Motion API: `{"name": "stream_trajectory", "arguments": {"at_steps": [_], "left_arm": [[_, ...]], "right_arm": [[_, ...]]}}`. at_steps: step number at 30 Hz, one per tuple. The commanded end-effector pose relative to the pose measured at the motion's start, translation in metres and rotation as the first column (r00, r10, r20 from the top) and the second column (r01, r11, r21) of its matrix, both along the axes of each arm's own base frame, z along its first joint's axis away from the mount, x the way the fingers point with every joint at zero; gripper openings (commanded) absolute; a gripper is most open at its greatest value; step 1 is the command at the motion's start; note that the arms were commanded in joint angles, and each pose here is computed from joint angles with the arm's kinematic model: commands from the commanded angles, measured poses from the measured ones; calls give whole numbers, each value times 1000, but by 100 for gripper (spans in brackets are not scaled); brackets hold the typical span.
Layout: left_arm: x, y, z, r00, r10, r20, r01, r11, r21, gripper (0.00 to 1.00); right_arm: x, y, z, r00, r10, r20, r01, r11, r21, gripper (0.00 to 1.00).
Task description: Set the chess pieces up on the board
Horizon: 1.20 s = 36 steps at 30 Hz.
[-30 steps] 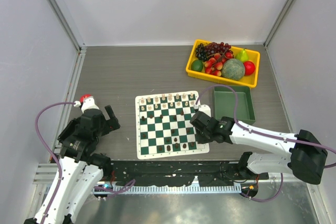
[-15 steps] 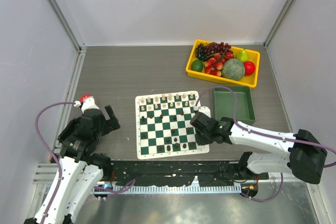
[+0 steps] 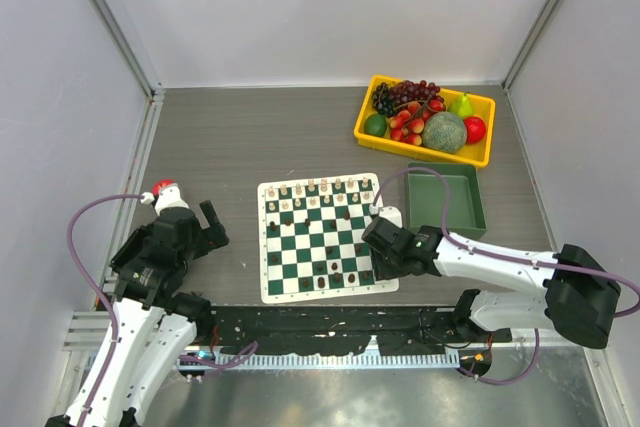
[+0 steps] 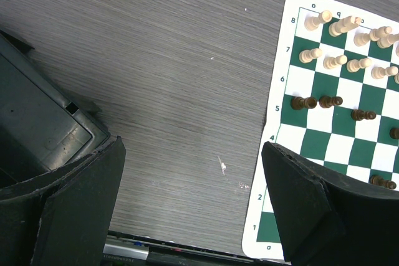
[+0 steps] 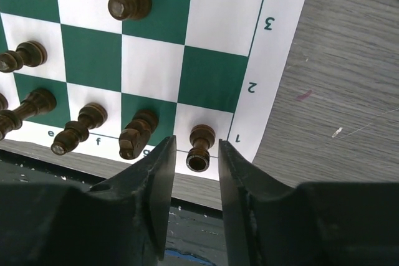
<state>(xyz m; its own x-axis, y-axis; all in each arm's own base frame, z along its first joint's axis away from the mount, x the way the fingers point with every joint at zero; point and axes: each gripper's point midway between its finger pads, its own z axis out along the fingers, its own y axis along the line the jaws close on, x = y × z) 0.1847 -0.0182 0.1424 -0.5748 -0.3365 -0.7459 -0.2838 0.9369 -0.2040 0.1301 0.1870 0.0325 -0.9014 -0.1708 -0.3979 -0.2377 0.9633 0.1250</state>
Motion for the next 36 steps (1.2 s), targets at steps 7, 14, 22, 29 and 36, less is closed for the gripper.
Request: {"name": "stream_trajectory", "arguments": {"at_steps": [7,14,22,29,36], "left_arm": [[8,-3,8,999,-6,39,7,1000,-12,99],[7,-4,9,999,-12,45,13,1000,-18,99],[7,-4,11,998,-15,62,16,1000,-24,99],[7,-5,11,998,-16,63,18,1000,-25,99],[7,-5,11,998,-18,65,19,999,-26,99]], "right_arm": [[45,11,69,971,3,238,-8,1000,20,50],[86,37,92,949,58,310,-44,998,-52,51],[126,79,74,963,66,262,-67,998,-4,51],[149,83,58,968,64,244,-57,998,-35,50],[156,89,40,976,79,203,-77,997,-16,46]]}}
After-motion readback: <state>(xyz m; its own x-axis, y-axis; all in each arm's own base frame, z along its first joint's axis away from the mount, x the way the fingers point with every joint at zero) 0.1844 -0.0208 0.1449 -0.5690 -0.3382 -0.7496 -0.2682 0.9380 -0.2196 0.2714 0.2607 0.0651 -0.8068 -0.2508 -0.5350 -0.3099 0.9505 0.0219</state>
